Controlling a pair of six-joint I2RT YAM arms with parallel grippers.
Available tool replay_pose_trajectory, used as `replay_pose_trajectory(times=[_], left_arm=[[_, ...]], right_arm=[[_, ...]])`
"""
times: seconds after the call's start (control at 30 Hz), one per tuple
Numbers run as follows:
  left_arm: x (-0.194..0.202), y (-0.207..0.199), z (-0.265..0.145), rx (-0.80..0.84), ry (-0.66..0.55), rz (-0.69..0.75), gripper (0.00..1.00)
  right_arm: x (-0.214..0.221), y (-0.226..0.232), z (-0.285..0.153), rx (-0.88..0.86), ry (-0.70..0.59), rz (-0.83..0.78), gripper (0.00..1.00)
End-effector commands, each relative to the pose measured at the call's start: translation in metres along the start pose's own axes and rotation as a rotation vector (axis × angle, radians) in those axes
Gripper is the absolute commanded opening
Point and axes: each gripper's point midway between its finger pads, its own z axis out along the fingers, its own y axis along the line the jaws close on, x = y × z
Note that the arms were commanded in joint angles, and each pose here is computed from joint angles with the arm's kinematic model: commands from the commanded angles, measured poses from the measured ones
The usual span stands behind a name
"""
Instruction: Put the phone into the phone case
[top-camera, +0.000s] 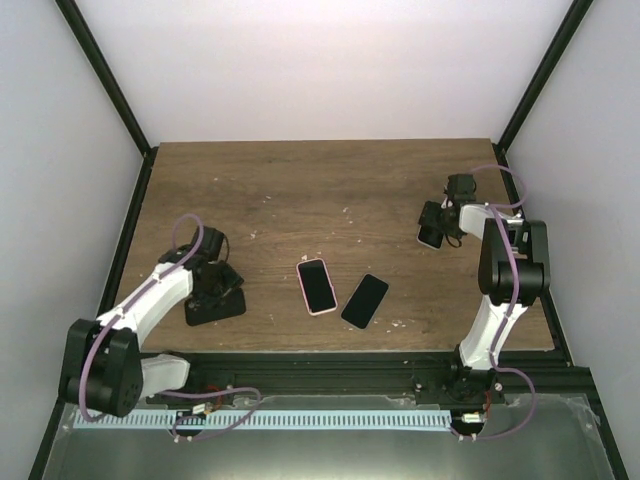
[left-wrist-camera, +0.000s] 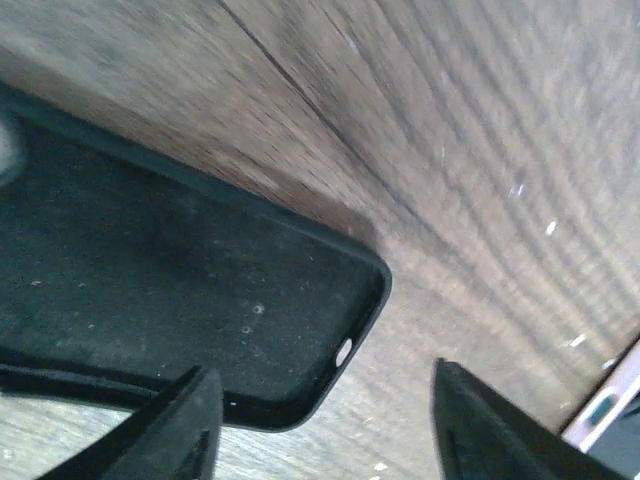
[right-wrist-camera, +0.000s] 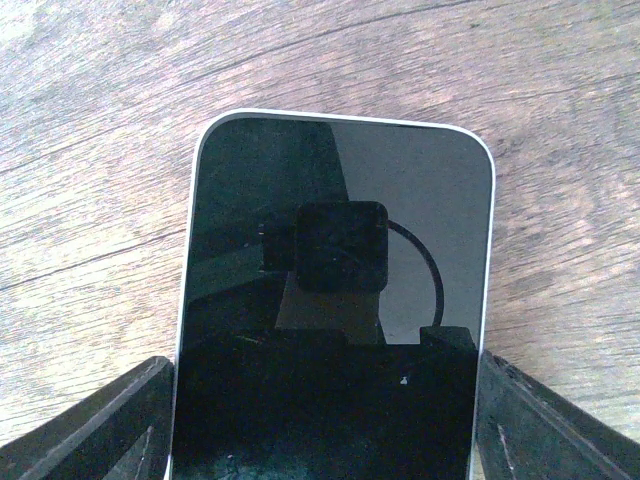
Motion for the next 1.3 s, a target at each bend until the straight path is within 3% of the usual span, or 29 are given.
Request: replay_pose_trajectory(times=[0.0,0.1,0.43,0.93,1.0,1.1,1.27], left_arm=[[0.006,-0.018,0.007,-0.003,0.014,0.112,0.50],[0.011,-0.016,0.015,-0.030,0.024,0.119,0.42],[0.015,-0.011,0.029,-0.071,0.039,0.108,0.40],[0.018,-0.015,0.046,-0.115,0.069,0.062,0.26],[0.019,-0.014,0.048,-0.122,0.072,0.049,0.20],[0.023,-0.015,0.045,-0.116,0.093,0.000,0.00],[0.021,-0.040,0.028,-0.018,0.089,-0.144,0.00]], right_arm=[[0.032,-0.002,0.005,-0.018,0.108,0.021,0.66],[0.033,-0.001,0.005,-0.021,0.111,0.023,0.66],[0.034,0.001,0.006,-0.034,0.112,0.032,0.66],[0.037,0.002,0.004,-0.049,0.108,0.038,0.65],[0.037,0.003,0.004,-0.053,0.109,0.038,0.65],[0.036,0.004,0.003,-0.058,0.108,0.038,0.65],[0.037,0.006,0.001,-0.068,0.106,0.041,0.65]])
